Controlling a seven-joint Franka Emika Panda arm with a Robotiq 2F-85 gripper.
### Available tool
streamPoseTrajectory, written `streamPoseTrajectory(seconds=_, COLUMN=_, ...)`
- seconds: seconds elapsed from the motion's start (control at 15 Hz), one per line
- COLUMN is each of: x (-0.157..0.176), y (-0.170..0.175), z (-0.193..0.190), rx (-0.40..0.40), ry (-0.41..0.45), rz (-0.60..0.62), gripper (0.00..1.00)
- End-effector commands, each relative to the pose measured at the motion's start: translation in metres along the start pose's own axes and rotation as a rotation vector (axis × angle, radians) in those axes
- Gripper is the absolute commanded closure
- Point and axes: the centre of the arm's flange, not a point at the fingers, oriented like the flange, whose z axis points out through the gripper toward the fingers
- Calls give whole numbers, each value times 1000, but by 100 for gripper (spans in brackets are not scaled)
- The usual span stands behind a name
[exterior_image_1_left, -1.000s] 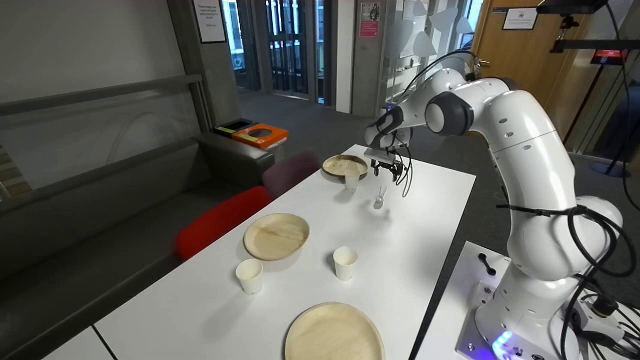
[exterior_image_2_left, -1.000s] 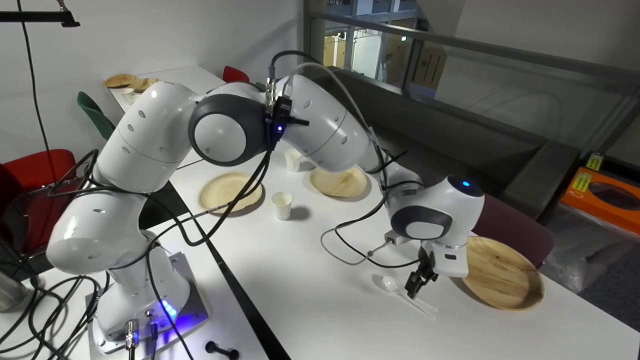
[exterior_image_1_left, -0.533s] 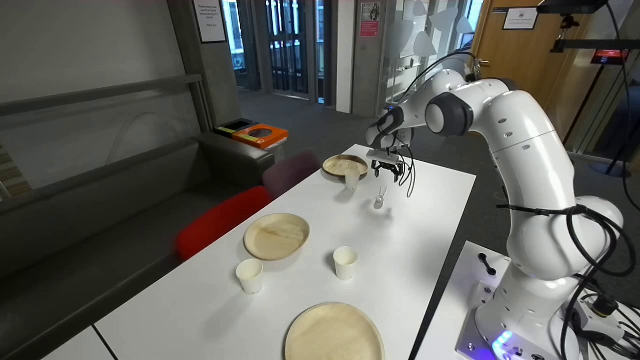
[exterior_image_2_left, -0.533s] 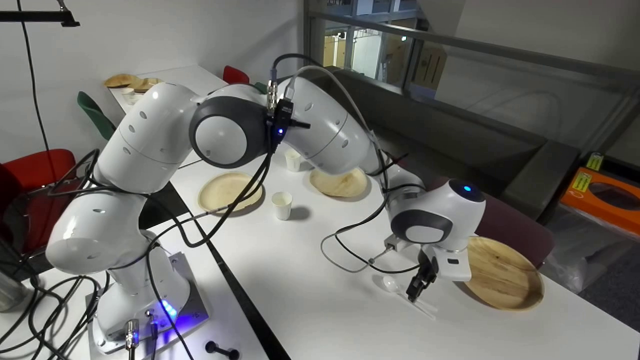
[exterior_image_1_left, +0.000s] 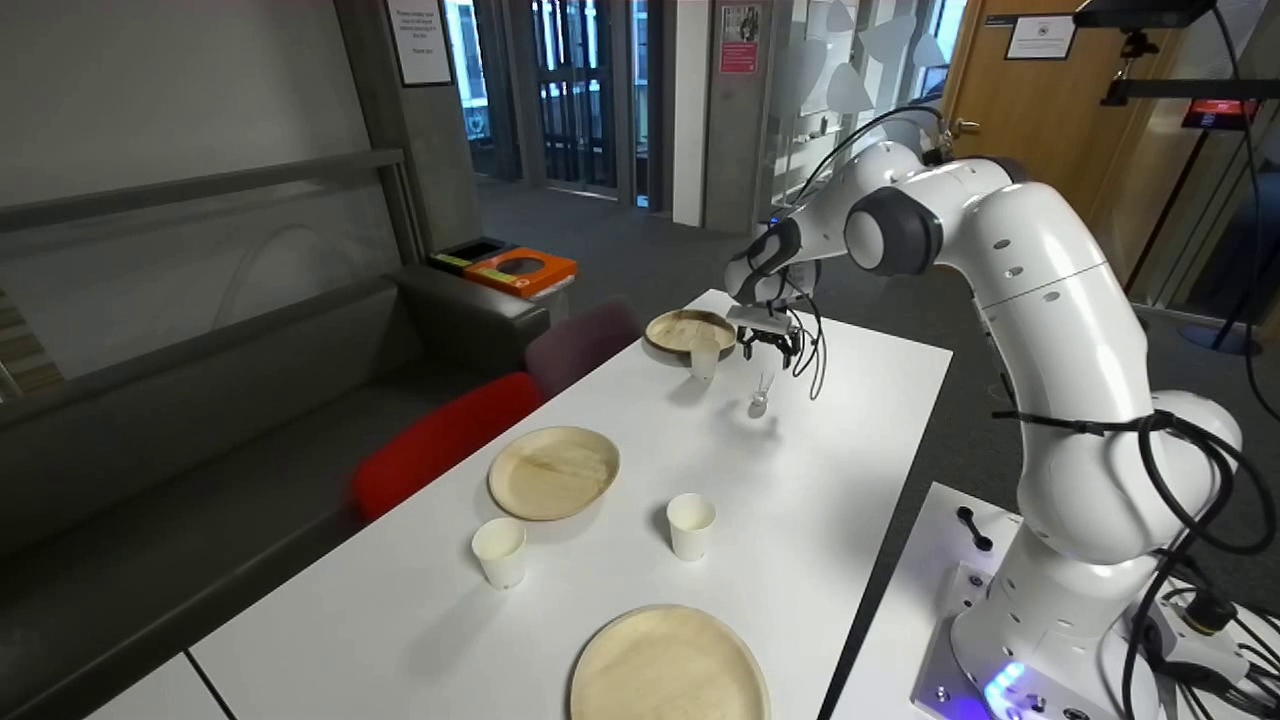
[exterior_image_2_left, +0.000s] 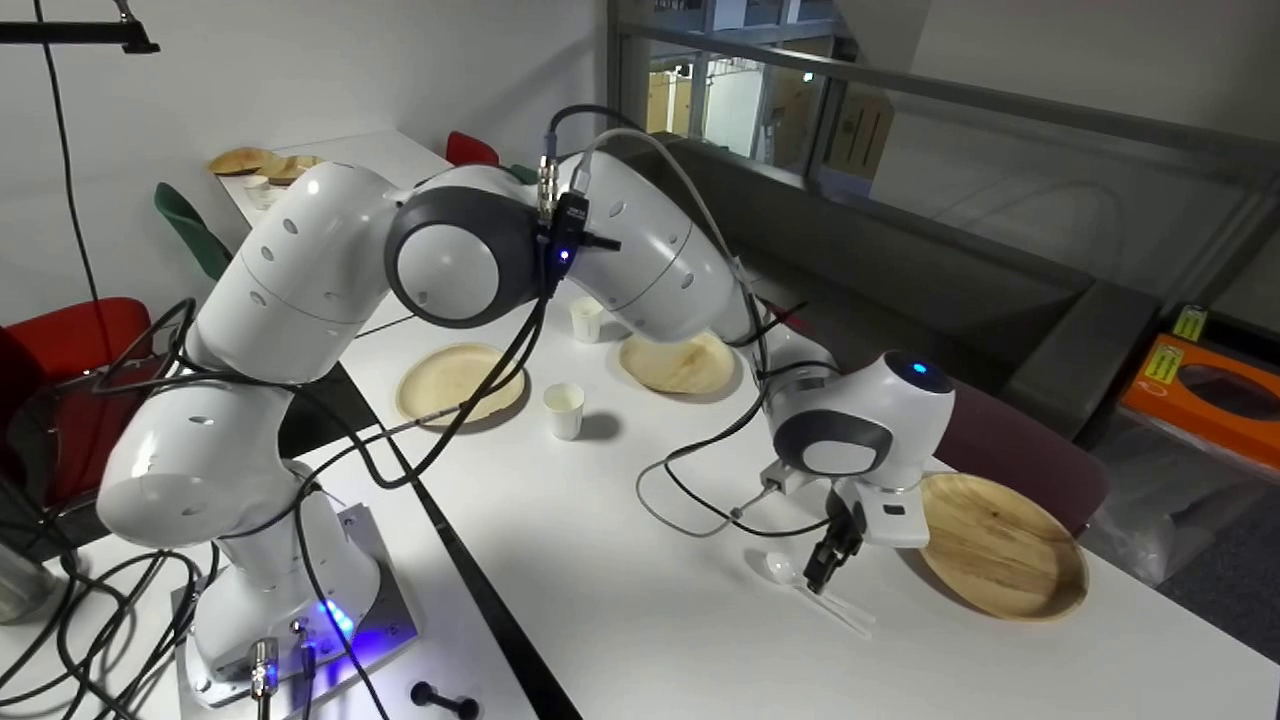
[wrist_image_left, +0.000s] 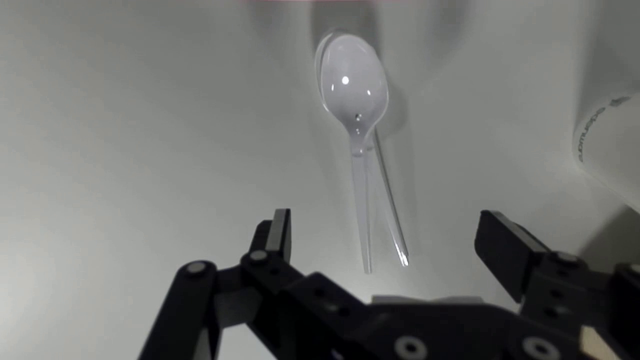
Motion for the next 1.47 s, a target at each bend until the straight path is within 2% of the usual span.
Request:
streamPoseTrajectory(seconds=0.0, x=-14, y=3, z=11, rx=-23, ry=10, rz=-12, gripper=0)
streamPoseTrajectory(seconds=0.67, x=-15, y=1, z=46, rx=-82, ry=3, rz=-31, gripper=0)
streamPoseTrajectory(seconds=0.73, x=-14, y=2, z=48, rx=-86, ry=4, rz=-33, gripper=3)
streamPoseTrajectory(seconds=0.8, x=-14, y=2, z=50, rx=-90, ry=5, rz=-32, gripper=26)
streamPoseTrajectory(seconds=0.87, x=-14, y=3, z=51, rx=-93, ry=4, rz=-33, gripper=27)
streamPoseTrajectory(seconds=1.0, x=-13, y=3, z=52, rx=-96, ry=6, rz=-33, gripper=37)
streamPoseTrajectory(seconds=1.4, x=-11, y=4, z=52, rx=-99, ry=10, rz=-33, gripper=83)
